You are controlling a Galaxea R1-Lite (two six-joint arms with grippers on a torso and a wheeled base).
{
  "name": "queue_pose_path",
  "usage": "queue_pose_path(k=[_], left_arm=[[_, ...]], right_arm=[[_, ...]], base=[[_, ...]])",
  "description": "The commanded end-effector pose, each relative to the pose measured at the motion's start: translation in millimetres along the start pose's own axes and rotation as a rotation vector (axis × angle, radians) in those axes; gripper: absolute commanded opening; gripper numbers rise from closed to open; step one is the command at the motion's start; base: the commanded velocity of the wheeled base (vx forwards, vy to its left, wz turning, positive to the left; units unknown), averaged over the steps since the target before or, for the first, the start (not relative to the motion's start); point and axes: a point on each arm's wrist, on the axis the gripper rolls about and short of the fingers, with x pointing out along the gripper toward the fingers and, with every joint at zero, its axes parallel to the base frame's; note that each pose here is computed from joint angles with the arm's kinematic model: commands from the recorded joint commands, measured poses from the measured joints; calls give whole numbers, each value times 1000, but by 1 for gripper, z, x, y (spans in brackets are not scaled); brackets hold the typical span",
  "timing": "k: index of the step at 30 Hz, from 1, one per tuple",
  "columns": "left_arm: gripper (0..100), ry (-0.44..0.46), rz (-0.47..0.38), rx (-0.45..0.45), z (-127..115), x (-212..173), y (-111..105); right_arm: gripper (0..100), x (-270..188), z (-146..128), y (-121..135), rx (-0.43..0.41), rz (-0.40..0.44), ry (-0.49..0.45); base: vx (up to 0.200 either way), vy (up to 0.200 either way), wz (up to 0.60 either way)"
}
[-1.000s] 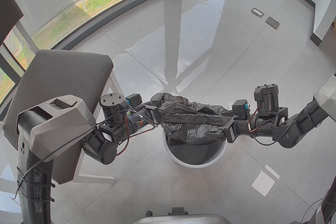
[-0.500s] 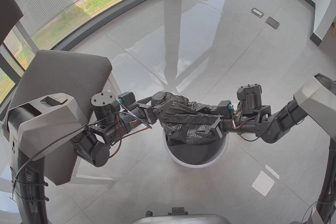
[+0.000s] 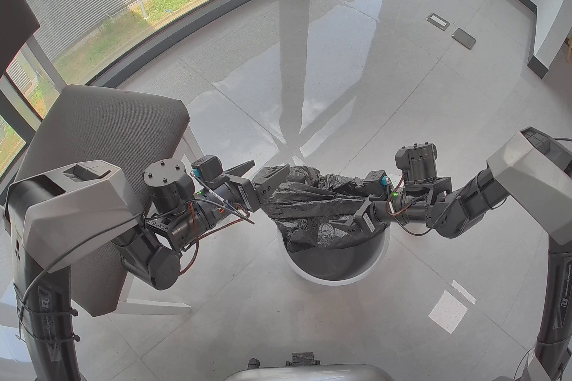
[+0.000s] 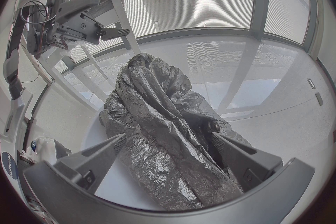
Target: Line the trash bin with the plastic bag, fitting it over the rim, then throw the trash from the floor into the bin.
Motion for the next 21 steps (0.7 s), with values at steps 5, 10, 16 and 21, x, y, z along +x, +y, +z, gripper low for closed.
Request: queue_pose_path(k=[5, 10, 16, 21], left_arm=[[100, -19, -39, 4, 0, -2, -16], [100, -39, -87, 11, 7, -7, -36], [100, -101, -180, 30, 34, -11, -75], [100, -119, -190, 38, 44, -18, -81]], right_arm=[[100, -1, -1, 0, 2, 0, 3], [100, -1, -1, 0, 1, 0, 2], [100, 2, -1, 0, 3, 4, 3], [100, 2, -2, 0, 8, 6, 4]], base=[[0, 0, 0], [0, 0, 0], [0, 0, 0], [0, 0, 0]])
